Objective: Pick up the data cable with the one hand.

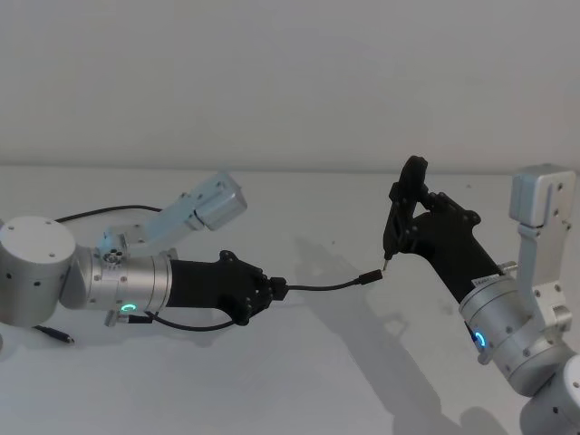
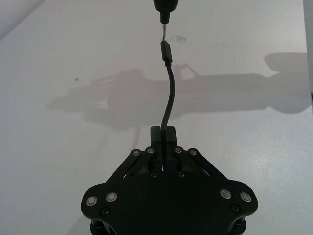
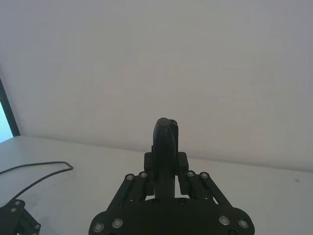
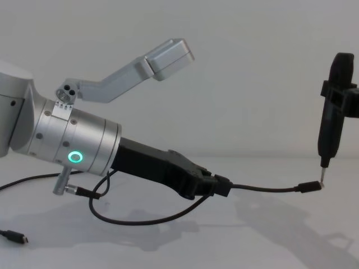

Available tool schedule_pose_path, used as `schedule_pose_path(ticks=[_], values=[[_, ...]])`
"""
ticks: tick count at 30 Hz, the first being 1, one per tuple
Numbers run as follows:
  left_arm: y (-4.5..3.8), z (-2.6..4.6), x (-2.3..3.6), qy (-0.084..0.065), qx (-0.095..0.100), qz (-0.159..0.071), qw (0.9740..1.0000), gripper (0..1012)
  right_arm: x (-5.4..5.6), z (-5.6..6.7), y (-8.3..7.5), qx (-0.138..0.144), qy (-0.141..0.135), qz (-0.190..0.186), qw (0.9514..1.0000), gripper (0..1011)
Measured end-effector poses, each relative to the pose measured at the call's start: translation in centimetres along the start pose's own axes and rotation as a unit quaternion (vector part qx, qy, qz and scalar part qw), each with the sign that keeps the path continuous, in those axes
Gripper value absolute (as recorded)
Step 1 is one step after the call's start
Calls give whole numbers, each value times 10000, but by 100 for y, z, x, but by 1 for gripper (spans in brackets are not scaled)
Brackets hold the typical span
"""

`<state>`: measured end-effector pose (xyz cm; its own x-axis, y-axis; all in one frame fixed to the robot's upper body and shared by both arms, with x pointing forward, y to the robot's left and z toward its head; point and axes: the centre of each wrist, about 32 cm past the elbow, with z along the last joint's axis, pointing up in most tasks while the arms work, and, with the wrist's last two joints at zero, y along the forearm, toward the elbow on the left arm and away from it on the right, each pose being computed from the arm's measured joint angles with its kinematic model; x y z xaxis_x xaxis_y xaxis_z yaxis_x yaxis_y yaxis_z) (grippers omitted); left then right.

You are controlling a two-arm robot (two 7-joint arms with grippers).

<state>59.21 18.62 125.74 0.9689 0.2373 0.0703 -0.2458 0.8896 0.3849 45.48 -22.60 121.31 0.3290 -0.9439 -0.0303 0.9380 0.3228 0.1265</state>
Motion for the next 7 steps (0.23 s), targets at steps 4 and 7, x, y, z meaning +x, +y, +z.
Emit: schedule_pose_path(ticks=[4,7], values=[[0,0,0,1,0,0,10000,48,1,0,0,-2,-4,-2,10000,274],[0,0,0,1,0,0,10000,46,0,0,0,-2,-5,-2,10000,275]])
